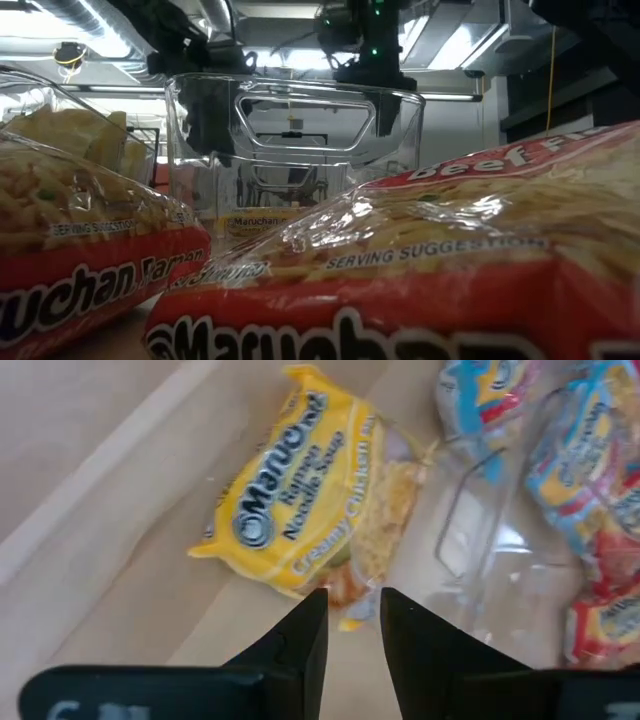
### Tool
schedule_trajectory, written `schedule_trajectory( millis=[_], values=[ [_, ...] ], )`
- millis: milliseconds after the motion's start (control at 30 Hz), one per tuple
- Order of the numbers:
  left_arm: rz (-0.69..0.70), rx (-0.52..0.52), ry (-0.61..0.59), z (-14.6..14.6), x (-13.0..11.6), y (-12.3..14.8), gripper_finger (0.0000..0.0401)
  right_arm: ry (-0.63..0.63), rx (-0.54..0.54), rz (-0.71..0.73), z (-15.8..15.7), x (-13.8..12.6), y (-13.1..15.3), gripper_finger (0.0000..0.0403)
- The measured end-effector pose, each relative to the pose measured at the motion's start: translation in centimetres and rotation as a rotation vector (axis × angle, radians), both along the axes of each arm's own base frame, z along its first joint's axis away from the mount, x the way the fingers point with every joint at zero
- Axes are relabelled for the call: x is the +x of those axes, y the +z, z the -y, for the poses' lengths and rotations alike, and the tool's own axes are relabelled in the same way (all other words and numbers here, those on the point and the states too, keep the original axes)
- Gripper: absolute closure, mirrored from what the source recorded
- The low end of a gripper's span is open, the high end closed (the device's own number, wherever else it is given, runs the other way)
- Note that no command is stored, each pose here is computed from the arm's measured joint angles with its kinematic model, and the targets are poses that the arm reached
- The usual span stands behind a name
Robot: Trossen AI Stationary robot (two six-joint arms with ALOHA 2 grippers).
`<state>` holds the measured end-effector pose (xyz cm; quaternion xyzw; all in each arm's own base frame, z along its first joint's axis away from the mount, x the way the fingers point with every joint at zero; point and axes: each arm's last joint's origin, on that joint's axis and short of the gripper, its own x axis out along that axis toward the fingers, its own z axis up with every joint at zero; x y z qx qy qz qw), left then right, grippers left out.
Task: Sort Maruchan noodles
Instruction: Put the yellow noodle pack into the left transparent bin
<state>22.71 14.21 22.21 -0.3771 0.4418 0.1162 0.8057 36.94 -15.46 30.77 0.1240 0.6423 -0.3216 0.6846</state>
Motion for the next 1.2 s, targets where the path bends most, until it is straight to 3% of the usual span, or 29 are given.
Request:
schedule_trajectory(
  millis=[133,200,300,600,900,1100,1200],
  values=[
    [0.005,0.000,0.002,0.0,0.0,0.0,0.0312,-0.067,0.079,-0.006,2.7,-1.9,-0.1,0.0258],
    [0.000,0.011,0.008,0.0,0.0,0.1,0.0312,-0.062,0.181,0.019,2.8,-3.2,0.3,0.0258],
    [-0.007,0.025,0.015,-0.1,0.0,0.1,0.0312,-0.024,0.254,0.037,2.0,-5.5,1.0,0.0258],
    [0.029,0.063,0.021,-0.4,0.3,0.3,0.0312,-0.102,0.258,0.020,-2.9,-14.3,1.4,0.0258],
    [0.023,0.065,0.017,-0.4,0.4,0.1,0.0312,-0.324,0.174,0.310,-8.0,-22.6,0.4,0.0258],
    [-0.019,-0.003,0.058,-0.8,1.8,-2.0,0.0312,-0.341,0.182,0.642,-10.2,-24.4,0.4,0.0258],
    [-0.071,-0.031,0.109,-0.9,2.0,-2.9,0.0312,-0.305,0.177,0.725,-10.7,-24.2,0.5,0.0258]
  ],
)
